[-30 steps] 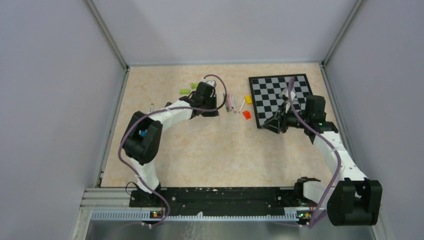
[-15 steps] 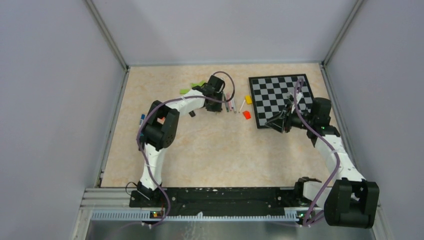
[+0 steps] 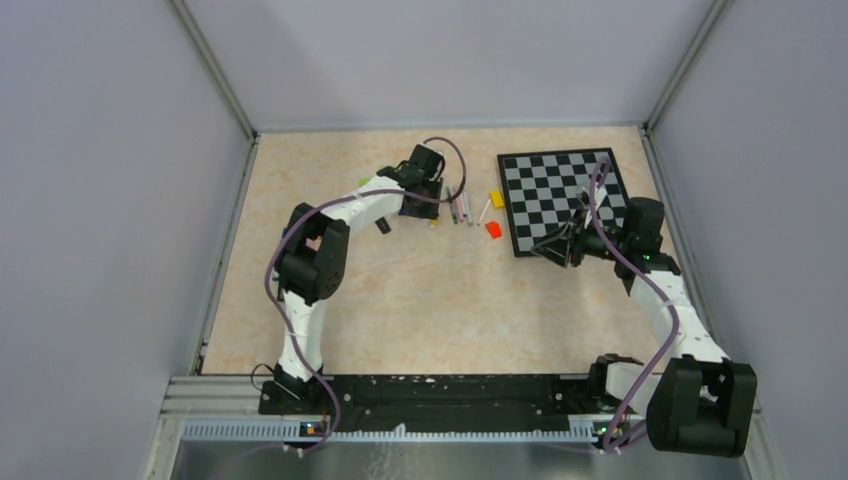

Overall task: Open the pen caps
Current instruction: Place the pen cap at the center of the board, then pick up the pen from the center of the board.

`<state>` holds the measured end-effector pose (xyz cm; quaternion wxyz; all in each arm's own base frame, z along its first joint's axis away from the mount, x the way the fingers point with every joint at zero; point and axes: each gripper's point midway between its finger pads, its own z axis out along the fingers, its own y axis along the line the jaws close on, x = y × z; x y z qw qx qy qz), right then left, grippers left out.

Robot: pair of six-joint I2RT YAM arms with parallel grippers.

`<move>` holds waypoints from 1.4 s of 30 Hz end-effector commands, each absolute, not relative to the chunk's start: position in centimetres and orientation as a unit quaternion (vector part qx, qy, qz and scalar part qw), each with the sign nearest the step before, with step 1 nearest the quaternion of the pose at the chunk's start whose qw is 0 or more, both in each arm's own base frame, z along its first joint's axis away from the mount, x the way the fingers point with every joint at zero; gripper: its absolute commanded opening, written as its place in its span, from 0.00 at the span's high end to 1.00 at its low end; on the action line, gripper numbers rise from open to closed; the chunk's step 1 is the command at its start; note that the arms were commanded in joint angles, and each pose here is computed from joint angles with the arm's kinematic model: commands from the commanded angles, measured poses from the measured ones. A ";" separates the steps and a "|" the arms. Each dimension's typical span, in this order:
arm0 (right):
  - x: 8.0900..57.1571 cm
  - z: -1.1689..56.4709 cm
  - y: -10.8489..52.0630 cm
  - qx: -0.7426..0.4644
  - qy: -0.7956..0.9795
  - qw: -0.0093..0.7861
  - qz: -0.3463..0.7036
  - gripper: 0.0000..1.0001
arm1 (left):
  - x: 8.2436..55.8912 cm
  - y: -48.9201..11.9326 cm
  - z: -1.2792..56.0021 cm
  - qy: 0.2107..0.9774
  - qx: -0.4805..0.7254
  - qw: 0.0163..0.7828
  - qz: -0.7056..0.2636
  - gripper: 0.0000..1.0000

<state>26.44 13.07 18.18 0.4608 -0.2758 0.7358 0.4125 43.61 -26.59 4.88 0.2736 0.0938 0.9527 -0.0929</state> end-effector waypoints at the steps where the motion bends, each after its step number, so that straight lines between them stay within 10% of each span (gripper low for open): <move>1: 26.5 19.1 12.9 -0.290 0.718 0.480 0.412 0.67 | 44.3 -26.5 14.0 0.910 0.112 0.379 -0.127 0.63; 10: 26.4 18.9 12.8 -0.292 0.714 0.481 0.417 0.67 | 42.4 -21.1 17.9 0.870 0.090 0.475 -0.099 0.48; 17: 26.4 18.6 12.6 -0.289 0.715 0.482 0.416 0.67 | 42.0 -16.4 17.9 0.857 0.016 0.505 -0.097 0.02; 29: 26.6 18.1 12.3 -0.284 0.719 0.481 0.413 0.67 | 44.0 -12.5 9.6 0.929 -0.126 0.346 -0.036 0.02; 42: 26.7 17.8 12.2 -0.285 0.721 0.480 0.411 0.67 | 45.7 -12.0 4.3 0.951 -0.163 0.260 0.031 0.36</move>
